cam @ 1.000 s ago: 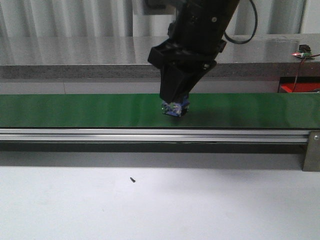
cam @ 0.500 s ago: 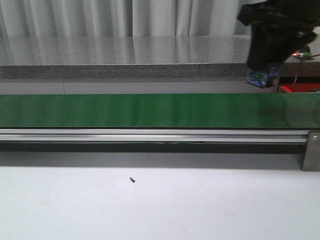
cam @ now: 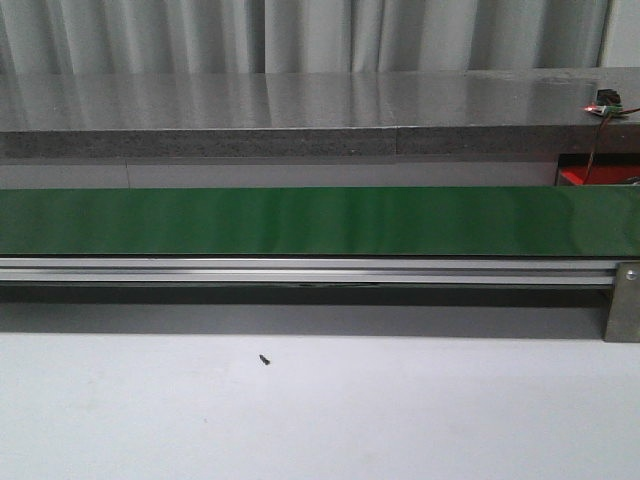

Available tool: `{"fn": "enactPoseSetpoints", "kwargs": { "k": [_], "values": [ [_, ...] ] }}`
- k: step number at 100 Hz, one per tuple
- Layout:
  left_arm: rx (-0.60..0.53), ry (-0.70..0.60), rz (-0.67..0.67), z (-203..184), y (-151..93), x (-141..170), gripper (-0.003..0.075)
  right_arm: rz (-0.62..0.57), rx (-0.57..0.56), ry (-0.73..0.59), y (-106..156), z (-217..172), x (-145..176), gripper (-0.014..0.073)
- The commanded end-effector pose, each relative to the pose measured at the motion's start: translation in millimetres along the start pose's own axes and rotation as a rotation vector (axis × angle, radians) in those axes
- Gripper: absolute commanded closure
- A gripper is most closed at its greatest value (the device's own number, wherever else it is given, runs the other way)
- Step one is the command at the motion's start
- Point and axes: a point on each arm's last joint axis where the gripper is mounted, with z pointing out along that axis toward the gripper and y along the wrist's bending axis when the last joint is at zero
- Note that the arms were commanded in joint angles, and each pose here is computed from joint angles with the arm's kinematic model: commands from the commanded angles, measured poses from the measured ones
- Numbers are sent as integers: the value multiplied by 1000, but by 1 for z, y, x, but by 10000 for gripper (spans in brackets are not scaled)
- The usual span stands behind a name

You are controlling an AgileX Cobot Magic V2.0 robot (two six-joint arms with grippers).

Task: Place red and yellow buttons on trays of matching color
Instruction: 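Carry the yellow button into the yellow tray and open the right gripper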

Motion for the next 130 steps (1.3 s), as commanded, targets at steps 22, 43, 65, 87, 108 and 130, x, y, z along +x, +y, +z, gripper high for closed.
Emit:
{"fn": "enactPoseSetpoints", "kwargs": {
  "k": [22,43,65,87,108,130],
  "values": [
    [6,-100,-7,-5,-1,-14,740,107,98,-136,-43,-12,0,404],
    [6,-100,-7,-5,-1,-14,740,142,102,-88,-53,9,7,404],
    [6,-100,-7,-5,-1,-14,740,154,96,-29,-58,33,11,404],
    [6,-100,-7,-5,-1,-14,740,161,90,13,-60,46,15,396],
    [6,-100,-7,-5,-1,-14,740,161,83,32,-59,46,17,167],
    [6,-100,-7,-5,-1,-14,740,163,79,28,-57,39,16,109]
  ]
}}
